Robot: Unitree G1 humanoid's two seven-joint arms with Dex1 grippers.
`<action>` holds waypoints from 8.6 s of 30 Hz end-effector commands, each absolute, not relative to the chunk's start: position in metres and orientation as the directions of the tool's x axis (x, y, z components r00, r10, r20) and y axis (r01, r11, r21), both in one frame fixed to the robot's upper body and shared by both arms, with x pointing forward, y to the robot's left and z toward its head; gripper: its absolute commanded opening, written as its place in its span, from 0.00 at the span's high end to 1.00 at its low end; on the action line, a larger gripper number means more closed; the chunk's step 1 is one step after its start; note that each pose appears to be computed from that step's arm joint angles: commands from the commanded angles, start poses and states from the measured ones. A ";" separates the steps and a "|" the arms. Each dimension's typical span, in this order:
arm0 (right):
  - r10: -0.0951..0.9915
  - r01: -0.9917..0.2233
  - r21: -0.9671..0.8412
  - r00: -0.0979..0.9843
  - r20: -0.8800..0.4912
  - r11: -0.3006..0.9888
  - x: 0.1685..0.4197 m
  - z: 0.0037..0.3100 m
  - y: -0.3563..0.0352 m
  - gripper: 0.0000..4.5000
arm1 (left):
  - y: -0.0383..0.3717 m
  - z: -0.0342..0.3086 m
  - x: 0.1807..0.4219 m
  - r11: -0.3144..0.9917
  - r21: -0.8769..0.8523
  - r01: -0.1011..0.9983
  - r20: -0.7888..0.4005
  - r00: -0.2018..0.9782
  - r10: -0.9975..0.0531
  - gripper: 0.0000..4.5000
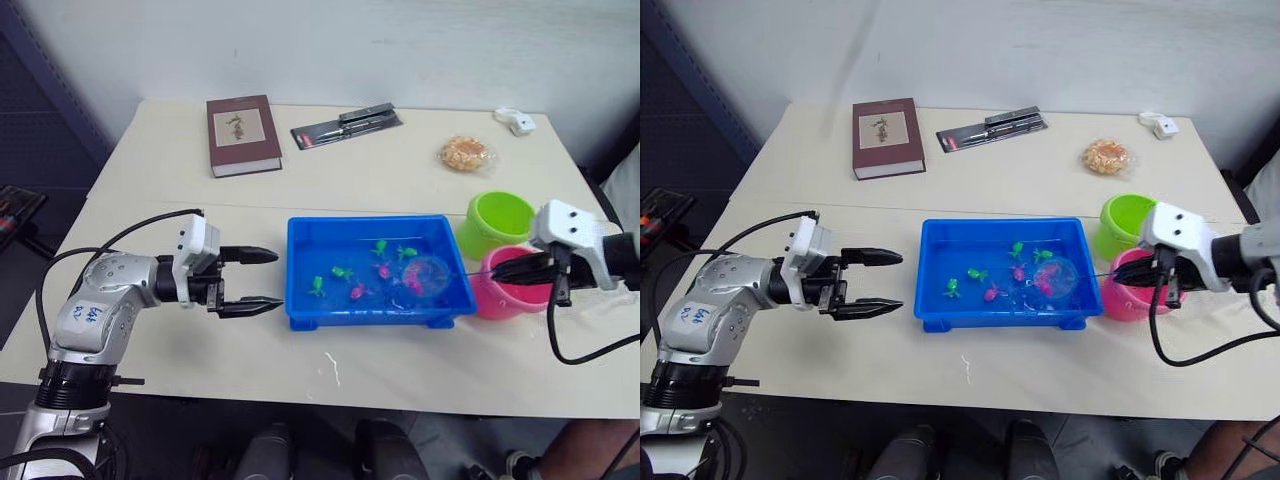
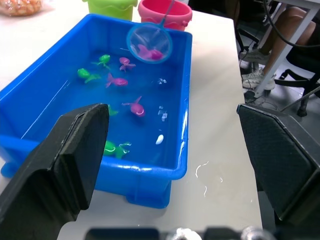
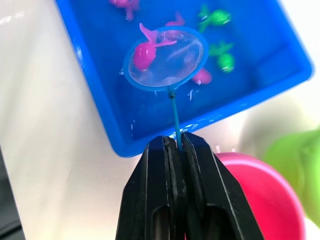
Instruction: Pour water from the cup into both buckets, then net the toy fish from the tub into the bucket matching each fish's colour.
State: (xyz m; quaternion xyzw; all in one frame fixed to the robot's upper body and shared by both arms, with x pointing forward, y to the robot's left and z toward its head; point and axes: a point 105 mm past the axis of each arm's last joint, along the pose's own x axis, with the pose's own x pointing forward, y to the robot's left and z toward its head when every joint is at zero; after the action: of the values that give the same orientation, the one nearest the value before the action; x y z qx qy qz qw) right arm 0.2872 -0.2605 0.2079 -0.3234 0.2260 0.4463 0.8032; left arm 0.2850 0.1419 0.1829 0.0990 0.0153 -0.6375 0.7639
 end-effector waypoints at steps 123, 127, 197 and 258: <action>0.268 -0.359 -0.038 0.759 -0.593 0.932 0.290 0.160 -0.225 1.00 | 0.105 0.204 0.294 0.193 0.184 0.964 -0.028 0.201 -0.979 0.02; 0.336 -0.422 -0.038 0.770 -0.542 0.906 0.282 0.169 -0.222 1.00 | 0.106 0.204 0.295 0.191 0.183 0.964 -0.028 0.199 -0.980 0.02; 0.395 -0.364 -0.586 0.915 -0.081 0.724 0.215 0.201 -0.294 1.00 | 0.105 0.200 0.301 0.118 0.180 0.977 -0.045 0.128 -0.991 0.02; 0.684 -0.830 -0.488 0.522 -0.510 0.270 0.303 0.150 -0.170 1.00 | 0.131 0.195 0.288 0.263 0.181 0.948 -0.087 0.282 -0.956 0.02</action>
State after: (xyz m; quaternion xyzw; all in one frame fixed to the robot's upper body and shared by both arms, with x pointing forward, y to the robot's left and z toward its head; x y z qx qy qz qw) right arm 0.3031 -0.1725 0.1348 -0.4037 0.1018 0.4825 0.7706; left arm 0.2925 0.1316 0.1809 0.0917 0.0083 -0.5964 0.7974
